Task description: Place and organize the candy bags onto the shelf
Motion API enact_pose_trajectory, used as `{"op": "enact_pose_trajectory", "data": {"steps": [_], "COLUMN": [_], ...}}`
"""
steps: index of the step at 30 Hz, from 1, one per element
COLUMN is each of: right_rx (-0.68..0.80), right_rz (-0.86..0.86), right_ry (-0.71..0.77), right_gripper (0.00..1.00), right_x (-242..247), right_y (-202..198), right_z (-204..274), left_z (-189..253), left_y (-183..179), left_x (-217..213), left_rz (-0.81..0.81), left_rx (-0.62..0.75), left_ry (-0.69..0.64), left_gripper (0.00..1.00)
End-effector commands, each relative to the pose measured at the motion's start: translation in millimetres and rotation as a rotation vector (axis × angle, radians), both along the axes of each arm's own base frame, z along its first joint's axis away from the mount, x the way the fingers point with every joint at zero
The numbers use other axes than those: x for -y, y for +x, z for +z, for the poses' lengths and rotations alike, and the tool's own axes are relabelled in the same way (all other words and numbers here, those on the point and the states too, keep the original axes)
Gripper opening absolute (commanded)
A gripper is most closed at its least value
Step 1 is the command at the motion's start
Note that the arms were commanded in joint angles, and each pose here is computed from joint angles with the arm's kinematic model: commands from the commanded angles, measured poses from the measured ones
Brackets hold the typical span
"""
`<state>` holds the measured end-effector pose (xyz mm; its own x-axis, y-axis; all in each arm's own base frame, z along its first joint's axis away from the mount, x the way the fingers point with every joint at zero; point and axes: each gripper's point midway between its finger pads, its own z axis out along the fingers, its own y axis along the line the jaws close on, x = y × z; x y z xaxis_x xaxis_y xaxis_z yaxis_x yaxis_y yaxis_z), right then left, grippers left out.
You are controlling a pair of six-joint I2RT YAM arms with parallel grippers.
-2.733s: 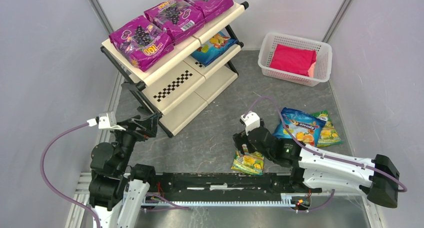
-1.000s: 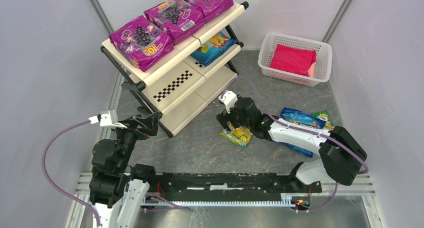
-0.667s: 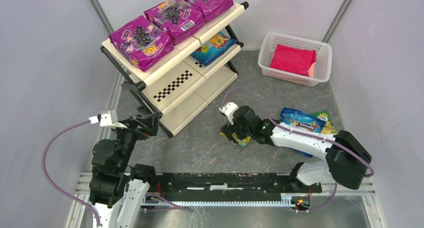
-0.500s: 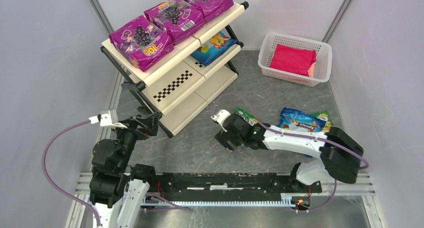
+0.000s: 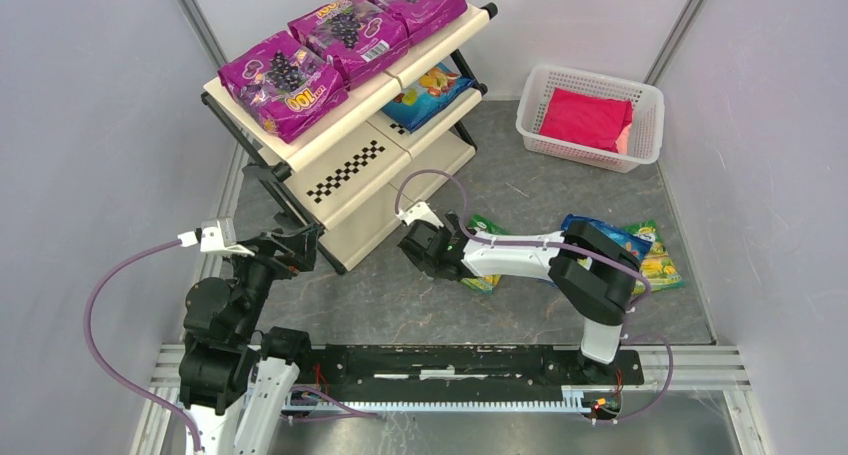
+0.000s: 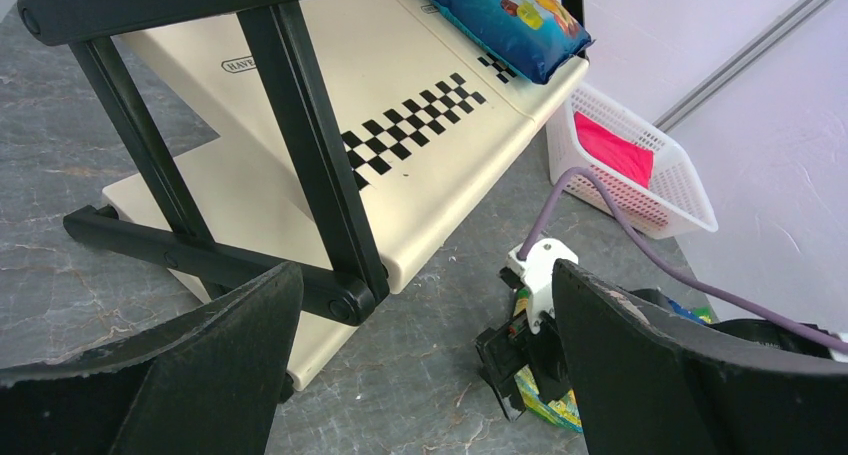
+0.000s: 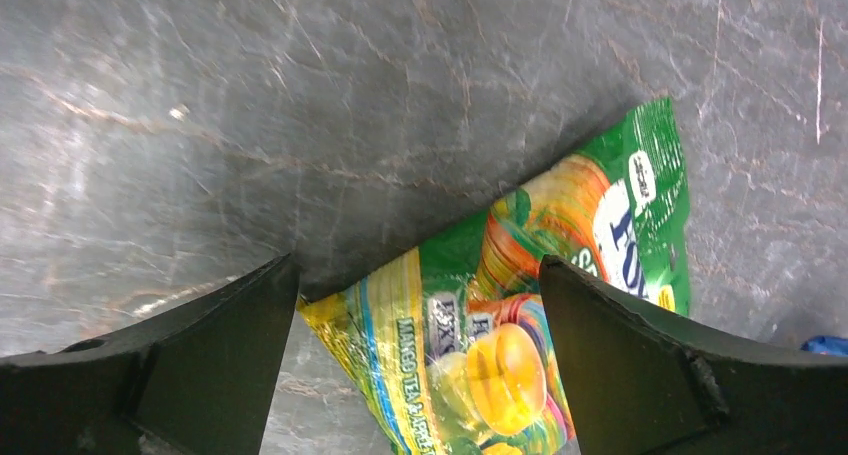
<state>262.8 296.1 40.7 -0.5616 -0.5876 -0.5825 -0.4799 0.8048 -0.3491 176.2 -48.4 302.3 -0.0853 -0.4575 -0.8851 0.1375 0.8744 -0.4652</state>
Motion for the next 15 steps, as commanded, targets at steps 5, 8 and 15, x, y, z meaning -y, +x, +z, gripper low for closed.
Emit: {"op": "enact_pose_trajectory", "data": {"steps": [5, 8, 15], "right_rx": [0.033, 0.053, -0.023], "right_rz": [-0.074, -0.087, 0.138], "right_ry": [-0.14, -0.152, 0.154], "right_gripper": [0.98, 0.98, 0.98], "right_x": [65, 94, 56], "right_y": [-32, -42, -59], "right_z": [-5, 1, 39], "left_z": [10, 10, 10], "left_y": [2, 1, 3], "left_x": [-1, -1, 0], "left_rz": [-0.005, -0.006, -0.013], "left_rx": [0.055, 0.056, 0.051], "left_ry": [0.052, 0.052, 0.054], "left_gripper": [1.0, 1.0, 1.0]}}
